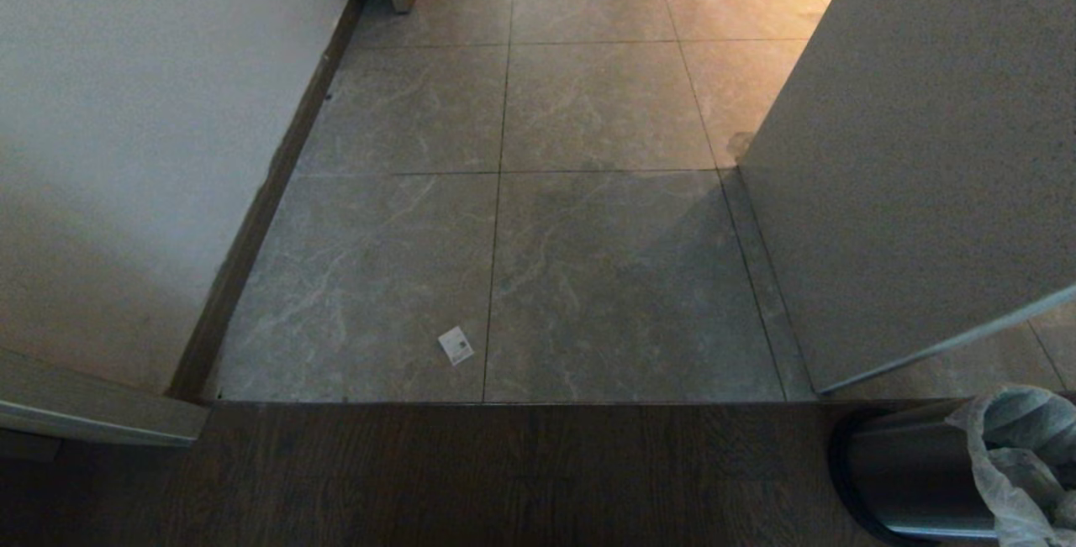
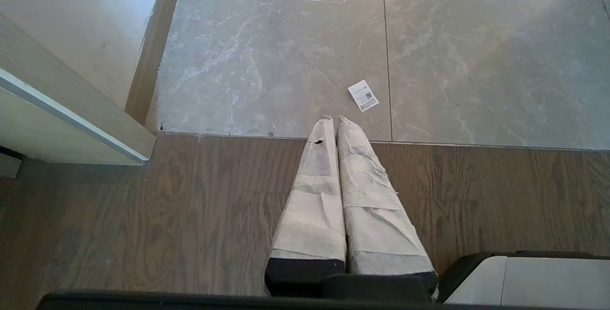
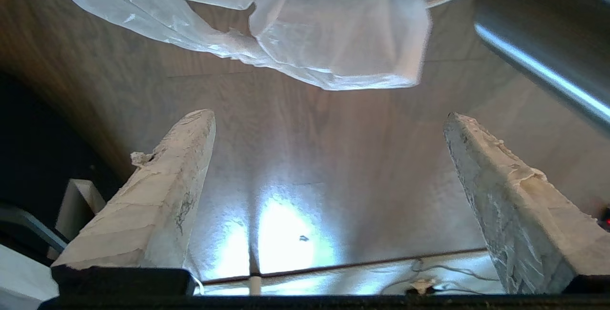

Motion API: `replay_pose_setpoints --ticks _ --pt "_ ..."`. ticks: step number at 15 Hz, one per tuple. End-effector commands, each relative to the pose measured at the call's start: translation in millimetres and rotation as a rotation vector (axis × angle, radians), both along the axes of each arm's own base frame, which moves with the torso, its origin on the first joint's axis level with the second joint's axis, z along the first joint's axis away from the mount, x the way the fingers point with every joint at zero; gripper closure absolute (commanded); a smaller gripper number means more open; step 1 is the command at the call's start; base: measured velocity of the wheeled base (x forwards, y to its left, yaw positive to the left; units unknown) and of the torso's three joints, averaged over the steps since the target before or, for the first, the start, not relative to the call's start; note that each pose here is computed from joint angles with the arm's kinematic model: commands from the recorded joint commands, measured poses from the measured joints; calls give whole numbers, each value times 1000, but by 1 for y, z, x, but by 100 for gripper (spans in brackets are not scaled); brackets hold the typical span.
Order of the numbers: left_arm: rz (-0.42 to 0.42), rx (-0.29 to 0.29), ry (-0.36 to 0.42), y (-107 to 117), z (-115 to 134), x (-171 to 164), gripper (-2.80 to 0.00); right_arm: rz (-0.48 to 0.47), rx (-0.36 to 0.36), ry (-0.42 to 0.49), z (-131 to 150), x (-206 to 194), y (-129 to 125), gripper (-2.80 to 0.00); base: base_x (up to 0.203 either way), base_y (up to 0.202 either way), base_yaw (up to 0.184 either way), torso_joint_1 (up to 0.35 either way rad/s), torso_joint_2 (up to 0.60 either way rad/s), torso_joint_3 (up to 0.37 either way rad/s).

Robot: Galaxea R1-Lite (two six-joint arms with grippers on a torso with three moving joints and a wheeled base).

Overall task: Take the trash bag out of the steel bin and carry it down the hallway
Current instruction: Pick up the trash bag

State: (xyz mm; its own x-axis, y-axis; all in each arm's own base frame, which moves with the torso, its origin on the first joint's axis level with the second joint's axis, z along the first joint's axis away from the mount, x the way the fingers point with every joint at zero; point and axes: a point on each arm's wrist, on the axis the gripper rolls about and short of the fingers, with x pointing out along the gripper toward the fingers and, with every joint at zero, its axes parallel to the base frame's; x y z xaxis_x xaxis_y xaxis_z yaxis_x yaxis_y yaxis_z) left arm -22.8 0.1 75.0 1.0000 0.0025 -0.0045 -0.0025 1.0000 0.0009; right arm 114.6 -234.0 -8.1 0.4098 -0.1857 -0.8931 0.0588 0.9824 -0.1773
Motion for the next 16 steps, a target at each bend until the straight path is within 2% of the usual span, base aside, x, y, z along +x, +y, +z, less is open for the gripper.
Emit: replay_pose_setpoints --ticks 1,4,6,9,16 --pt "1 0 0 0 0 0 0 -10 31 5 -9 0 -1 -280 0 0 0 0 0 0" --pt "1 -1 0 0 0 0 0 -32 48 -5 -14 -3 -5 -280 0 0 0 0 0 0" --pt "1 1 0 0 0 0 0 -45 91 -69 -19 -1 -6 -280 0 0 0 0 0 0" --pt "1 1 0 0 0 0 0 -81 124 -104 -24 1 -8 -280 0 0 0 0 0 0" --pt "1 0 0 0 0 0 0 -30 227 -232 -37 5 -7 -280 0 0 0 0 0 0"
